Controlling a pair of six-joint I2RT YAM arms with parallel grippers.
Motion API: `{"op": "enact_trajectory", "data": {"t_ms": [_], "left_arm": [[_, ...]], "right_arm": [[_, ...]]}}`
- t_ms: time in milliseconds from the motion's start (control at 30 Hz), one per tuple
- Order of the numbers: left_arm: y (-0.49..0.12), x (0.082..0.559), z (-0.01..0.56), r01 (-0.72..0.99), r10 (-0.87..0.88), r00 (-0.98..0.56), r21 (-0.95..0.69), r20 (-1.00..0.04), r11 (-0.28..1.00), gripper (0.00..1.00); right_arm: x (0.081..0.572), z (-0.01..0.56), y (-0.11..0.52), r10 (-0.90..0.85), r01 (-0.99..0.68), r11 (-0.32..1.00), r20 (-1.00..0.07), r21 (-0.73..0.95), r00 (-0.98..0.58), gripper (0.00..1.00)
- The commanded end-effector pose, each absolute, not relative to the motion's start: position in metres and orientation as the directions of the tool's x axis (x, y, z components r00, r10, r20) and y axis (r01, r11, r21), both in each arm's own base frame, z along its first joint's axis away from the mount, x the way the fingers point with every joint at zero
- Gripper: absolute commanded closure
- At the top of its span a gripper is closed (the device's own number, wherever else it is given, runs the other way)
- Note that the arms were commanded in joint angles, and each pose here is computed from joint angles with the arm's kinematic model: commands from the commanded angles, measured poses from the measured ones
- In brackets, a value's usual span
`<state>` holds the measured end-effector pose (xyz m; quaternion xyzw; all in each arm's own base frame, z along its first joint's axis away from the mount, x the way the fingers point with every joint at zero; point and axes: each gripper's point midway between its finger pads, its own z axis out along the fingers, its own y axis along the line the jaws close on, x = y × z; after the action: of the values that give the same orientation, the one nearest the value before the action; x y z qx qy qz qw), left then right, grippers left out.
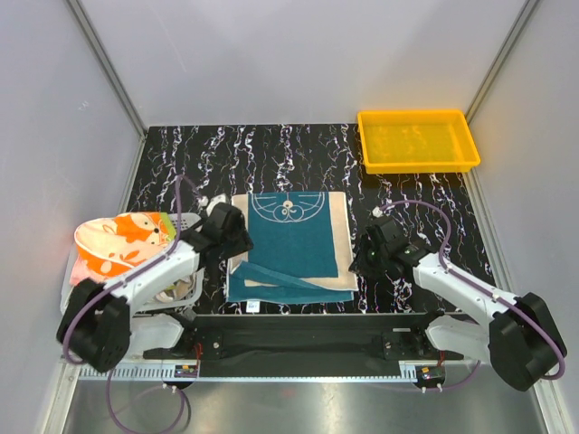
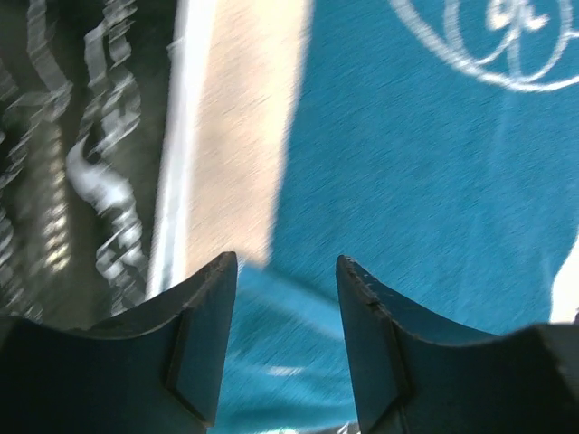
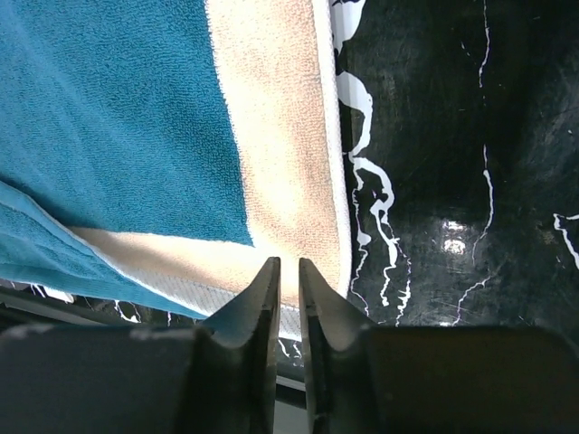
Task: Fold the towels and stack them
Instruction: Fold the towel
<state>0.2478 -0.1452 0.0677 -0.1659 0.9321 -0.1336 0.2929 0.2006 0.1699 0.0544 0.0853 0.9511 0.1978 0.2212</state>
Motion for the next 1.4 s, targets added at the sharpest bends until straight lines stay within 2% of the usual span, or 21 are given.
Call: {"op": "enact_trajectory", "data": {"t_ms": [0,300,767,1167,1367], "left_arm": [[-0.172,0.287,0.09,-0.156,-0.367,-0.733,-0.384,-0.573,0.91,0.5],[-0.203,0.279,0.065,-0.099,-0.285,-0.801,-0.353,-0.526,0.93,0.51],[-0.193,0.243,0.032,-0.109,-0.254,-0.843,-0.311,-0.475,0.944,0.55],[-0.173,0.219,0.058,-0.12,-0.286,-0.82,-0.34,-0.496,0.933,0.57],[-0.167,0.201,0.057,-0.125,-0.293,-0.831,-0.355,-0.473,0.927,0.59]], "right_arm": [[0.208,0.062,0.179,0.256,0.049,0.895,-0.421,0.442,-0.87,0.81],[0.179,0.056,0.185,0.26,0.05,0.866,-0.362,0.498,-0.895,0.83],[0.156,0.041,0.209,0.21,0.013,0.849,-0.316,0.528,-0.925,0.84],[0.153,0.032,0.218,0.181,-0.006,0.856,-0.311,0.516,-0.933,0.85],[0.152,0.026,0.22,0.169,-0.011,0.861,-0.306,0.508,-0.937,0.85]]}}
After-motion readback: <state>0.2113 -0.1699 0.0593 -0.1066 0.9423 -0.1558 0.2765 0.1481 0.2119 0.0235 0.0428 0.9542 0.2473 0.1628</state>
